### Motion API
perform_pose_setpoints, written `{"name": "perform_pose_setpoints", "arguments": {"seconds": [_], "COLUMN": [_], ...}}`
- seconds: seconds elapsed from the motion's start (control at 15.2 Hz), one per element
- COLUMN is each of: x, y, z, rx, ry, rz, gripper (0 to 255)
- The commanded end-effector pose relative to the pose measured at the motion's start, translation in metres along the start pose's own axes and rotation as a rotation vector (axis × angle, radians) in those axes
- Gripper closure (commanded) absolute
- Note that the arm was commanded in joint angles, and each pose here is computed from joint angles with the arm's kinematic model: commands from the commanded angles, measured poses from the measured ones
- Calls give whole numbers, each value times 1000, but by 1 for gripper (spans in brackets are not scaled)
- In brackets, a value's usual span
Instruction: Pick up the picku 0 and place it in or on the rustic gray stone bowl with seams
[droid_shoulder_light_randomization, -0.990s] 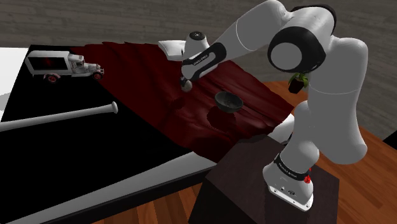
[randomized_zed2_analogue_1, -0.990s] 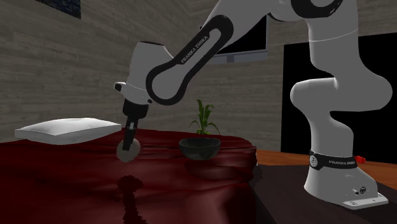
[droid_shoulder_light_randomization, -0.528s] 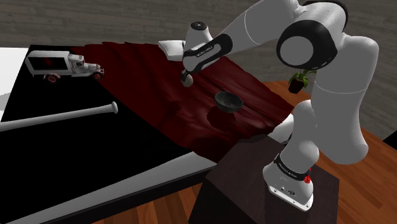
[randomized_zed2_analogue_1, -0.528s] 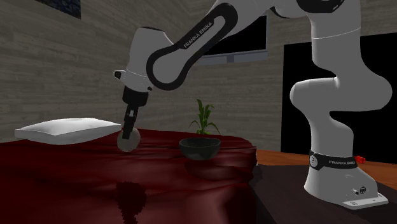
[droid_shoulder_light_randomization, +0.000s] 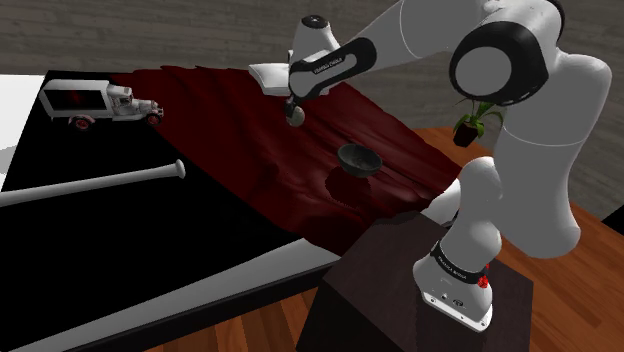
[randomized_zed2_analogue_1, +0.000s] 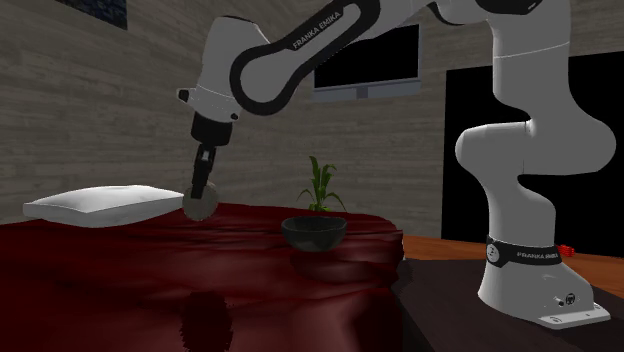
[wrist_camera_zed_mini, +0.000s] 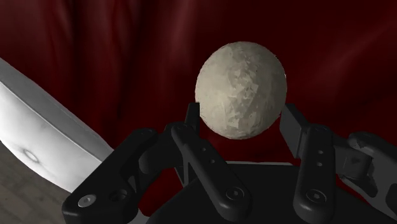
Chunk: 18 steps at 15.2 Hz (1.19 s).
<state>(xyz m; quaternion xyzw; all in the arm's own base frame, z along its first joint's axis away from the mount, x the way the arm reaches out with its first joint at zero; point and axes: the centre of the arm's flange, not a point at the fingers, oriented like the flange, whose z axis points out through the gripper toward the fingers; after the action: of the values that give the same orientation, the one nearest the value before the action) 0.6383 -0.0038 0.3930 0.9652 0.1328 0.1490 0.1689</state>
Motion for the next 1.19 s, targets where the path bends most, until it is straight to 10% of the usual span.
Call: {"name": "perform_pose_setpoints", "arguments": {"seconds": [0.0,1.12], "x": [1,-184], "y": [4,39], "z": [-9,-74], "rx": [0,0], "ry": [0,0], "rz": [0,0], "gripper": [255,255]}}
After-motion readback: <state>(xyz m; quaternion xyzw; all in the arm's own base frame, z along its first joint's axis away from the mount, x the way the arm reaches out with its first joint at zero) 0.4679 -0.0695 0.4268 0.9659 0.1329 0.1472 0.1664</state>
